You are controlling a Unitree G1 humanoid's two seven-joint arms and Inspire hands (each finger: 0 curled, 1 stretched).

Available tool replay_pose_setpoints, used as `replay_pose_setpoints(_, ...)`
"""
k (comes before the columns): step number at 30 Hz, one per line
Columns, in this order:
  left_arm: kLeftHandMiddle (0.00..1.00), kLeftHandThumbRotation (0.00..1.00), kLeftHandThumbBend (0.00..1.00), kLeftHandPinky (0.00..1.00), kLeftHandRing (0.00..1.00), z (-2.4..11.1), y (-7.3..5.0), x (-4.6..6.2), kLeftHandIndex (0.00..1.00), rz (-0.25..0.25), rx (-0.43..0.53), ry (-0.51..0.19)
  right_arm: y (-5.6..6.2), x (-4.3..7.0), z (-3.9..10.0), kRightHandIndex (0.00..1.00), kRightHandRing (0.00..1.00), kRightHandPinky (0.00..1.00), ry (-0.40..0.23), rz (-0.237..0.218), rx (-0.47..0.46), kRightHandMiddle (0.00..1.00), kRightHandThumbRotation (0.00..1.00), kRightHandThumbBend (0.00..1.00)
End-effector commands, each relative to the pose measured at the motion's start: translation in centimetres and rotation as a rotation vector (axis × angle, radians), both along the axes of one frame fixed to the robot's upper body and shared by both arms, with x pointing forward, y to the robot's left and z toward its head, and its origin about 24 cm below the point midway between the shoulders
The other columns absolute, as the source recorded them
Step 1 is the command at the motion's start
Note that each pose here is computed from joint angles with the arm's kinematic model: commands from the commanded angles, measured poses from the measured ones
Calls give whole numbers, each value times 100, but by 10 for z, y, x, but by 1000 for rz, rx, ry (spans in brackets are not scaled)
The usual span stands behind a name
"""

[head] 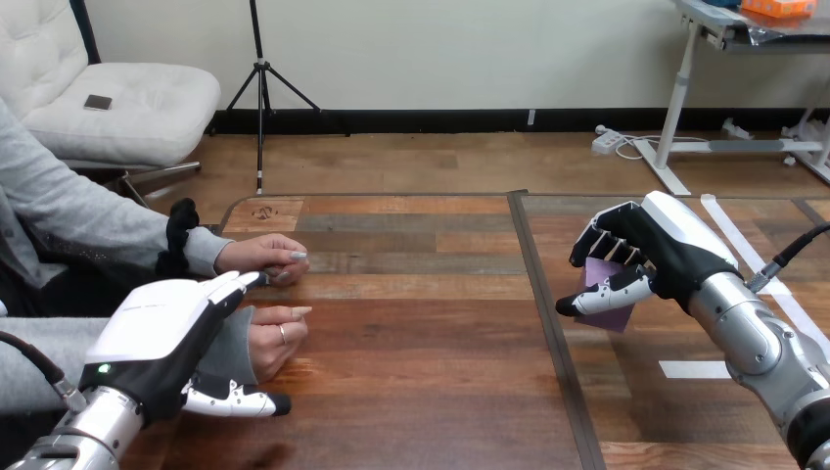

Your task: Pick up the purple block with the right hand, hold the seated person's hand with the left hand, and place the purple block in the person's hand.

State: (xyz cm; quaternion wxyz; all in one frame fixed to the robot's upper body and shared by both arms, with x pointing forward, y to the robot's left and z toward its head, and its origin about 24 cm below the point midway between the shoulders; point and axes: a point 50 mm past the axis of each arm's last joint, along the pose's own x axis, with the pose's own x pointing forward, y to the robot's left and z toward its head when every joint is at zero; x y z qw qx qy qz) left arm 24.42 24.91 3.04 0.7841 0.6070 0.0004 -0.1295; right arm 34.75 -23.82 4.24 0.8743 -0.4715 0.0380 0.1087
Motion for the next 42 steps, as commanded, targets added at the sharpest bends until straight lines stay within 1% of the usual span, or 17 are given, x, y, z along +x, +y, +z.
replay_pose_setpoints(1, 92, 45, 100, 79, 89, 15, 4, 18, 89, -1, 48, -68, 2, 14, 26, 46, 43, 40, -89, 3, 16, 47, 0, 80)
replay_pose_setpoints(12, 91, 43, 100, 79, 88, 6, 10, 21, 89, 34, 82, -42, 3, 14, 25, 46, 43, 40, -84, 2, 25, 47, 0, 81)
replay_pose_setpoints(21, 88, 43, 100, 78, 86, 0, 14, 23, 86, 49, 119, -47, 2, 13, 25, 46, 43, 41, -79, 4, 17, 47, 0, 80)
replay_pose_setpoints(27, 85, 42, 100, 77, 83, -2, 16, 24, 84, 65, 118, -42, 2, 14, 25, 46, 43, 41, -75, 0, 22, 47, 0, 81)
replay_pose_setpoints(31, 85, 42, 100, 76, 83, -2, 18, 26, 83, 79, 140, -31, 2, 14, 25, 46, 43, 41, -73, 0, 21, 47, 0, 81)
replay_pose_setpoints(42, 84, 41, 100, 75, 82, -5, 21, 28, 82, 102, 172, -35, 2, 13, 24, 46, 43, 41, -74, 2, 25, 46, 0, 81)
